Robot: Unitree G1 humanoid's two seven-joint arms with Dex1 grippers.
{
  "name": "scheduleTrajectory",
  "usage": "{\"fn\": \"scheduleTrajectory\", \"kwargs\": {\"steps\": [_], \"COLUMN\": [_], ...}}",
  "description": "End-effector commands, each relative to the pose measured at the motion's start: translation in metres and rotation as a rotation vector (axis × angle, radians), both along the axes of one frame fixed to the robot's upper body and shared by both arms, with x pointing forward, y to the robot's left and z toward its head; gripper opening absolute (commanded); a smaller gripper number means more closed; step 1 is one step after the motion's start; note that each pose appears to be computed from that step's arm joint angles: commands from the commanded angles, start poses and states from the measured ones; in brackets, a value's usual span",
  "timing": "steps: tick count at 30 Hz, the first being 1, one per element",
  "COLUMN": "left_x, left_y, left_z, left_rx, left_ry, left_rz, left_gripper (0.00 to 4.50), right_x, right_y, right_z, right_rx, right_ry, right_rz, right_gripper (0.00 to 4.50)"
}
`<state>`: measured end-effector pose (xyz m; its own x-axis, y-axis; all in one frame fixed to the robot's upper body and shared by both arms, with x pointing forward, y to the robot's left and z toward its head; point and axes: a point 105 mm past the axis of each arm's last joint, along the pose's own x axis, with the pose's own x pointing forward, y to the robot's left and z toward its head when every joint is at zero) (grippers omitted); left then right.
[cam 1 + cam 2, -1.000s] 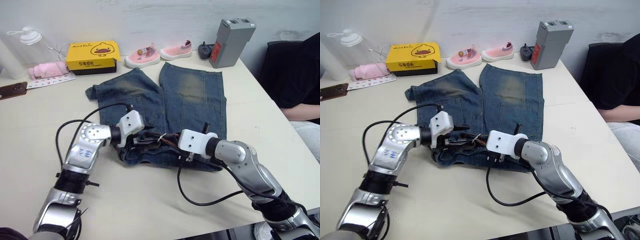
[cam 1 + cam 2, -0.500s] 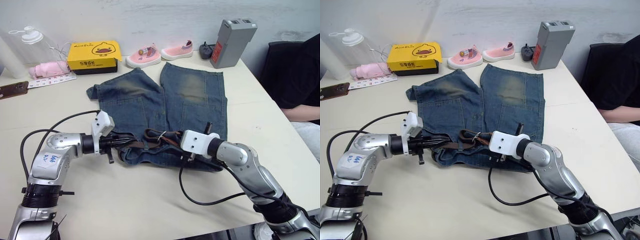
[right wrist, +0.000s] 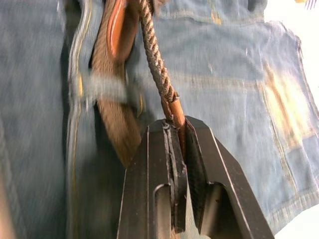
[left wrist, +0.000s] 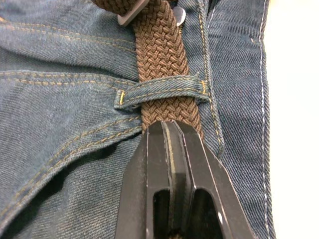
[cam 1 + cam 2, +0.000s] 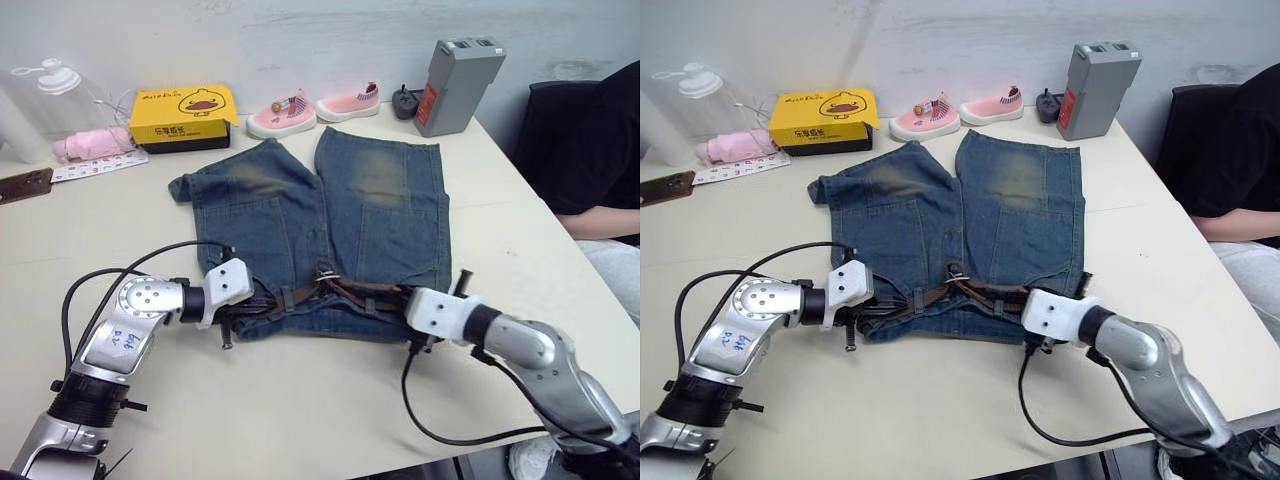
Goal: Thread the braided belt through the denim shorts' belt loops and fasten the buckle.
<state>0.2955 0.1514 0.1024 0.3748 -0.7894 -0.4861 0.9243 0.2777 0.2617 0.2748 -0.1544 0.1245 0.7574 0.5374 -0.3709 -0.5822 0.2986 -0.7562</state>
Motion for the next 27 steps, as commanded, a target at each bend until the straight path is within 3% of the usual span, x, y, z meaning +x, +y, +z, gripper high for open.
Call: {"fn": "scheduleTrajectory", "kwargs": {"steps": [1, 6, 11, 18, 27], "left_x": [-0.008, -0.009, -0.009, -0.009, -0.011], "left_y": [0.016, 0.018, 0.018, 0.029, 0.032], "left_z": [-0.032, -0.035, -0.034, -0.037, -0.038], "left_rx": [0.094, 0.111, 0.115, 0.177, 0.229], "left_ry": [0.090, 0.079, 0.071, 0.044, -0.029], "left_rz": [0.035, 0.032, 0.033, 0.025, -0.010], "left_gripper": [0.02, 0.02, 0.02, 0.02, 0.02], "right_x": [0.013, 0.024, 0.022, 0.009, 0.013], "right_y": [-0.059, -0.077, -0.067, -0.070, -0.068], "right_z": [0.005, 0.006, 0.003, -0.027, -0.043], "right_rx": [-0.102, -0.134, -0.123, -0.299, -0.328], "right_ry": [-0.047, -0.088, -0.108, -0.067, -0.038], "right_rz": [-0.187, -0.260, -0.208, -0.121, -0.145], "right_gripper": [0.00, 0.00, 0.00, 0.00, 0.00]}}
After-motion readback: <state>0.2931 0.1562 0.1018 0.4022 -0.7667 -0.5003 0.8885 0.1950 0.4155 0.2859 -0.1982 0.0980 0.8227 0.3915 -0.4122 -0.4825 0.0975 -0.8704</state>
